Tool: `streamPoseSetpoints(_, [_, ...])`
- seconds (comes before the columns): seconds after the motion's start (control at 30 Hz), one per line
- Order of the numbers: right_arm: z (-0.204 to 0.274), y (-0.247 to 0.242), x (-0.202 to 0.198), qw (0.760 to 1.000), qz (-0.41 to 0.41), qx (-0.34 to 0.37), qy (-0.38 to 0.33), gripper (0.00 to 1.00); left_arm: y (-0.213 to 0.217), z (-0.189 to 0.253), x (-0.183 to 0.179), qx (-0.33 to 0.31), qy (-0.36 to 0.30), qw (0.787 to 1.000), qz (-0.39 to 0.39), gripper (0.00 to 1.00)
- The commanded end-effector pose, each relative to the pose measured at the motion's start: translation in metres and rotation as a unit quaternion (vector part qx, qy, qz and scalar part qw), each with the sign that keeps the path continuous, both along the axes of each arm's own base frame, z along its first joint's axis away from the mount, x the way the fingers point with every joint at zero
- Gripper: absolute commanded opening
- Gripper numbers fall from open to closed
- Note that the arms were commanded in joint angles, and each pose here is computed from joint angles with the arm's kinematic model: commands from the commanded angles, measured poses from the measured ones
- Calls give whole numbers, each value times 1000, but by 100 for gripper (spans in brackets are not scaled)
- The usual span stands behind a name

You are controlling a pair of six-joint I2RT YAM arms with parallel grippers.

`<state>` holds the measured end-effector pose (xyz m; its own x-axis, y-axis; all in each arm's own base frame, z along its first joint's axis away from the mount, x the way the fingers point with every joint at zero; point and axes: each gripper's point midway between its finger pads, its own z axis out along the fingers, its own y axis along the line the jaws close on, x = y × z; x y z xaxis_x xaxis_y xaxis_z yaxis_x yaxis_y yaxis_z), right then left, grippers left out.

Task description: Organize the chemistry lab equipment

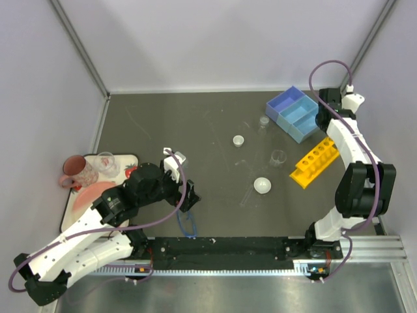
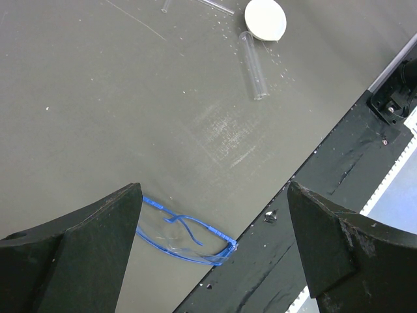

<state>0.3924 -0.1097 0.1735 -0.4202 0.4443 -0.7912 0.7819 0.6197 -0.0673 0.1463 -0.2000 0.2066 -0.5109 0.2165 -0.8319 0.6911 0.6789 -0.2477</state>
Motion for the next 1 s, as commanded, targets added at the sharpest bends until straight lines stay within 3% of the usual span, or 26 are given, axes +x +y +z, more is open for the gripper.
streamPoseSetpoints(0.0, [15, -4, -4, 999, -13, 4, -32, 40, -3, 5, 5, -8, -15, 1000, 0, 99])
streamPoseSetpoints(0.23, [33, 0, -7, 999, 2, 9, -49, 52, -3, 5, 5, -7, -16, 1000, 2, 99])
streamPoseSetpoints(0.6, [97, 41, -32, 992, 93, 21, -80, 58, -4, 11, 11, -7, -19, 1000, 9, 99])
streamPoseSetpoints(0.73, [130, 76, -50, 978, 158, 51, -127, 58, -6, 14, 16, 4, -15, 1000, 16, 99])
streamPoseSetpoints(0.97, [158, 162, -82, 924, 328, 119, -154, 58, -21, 0, 29, 26, 23, 999, 26, 99])
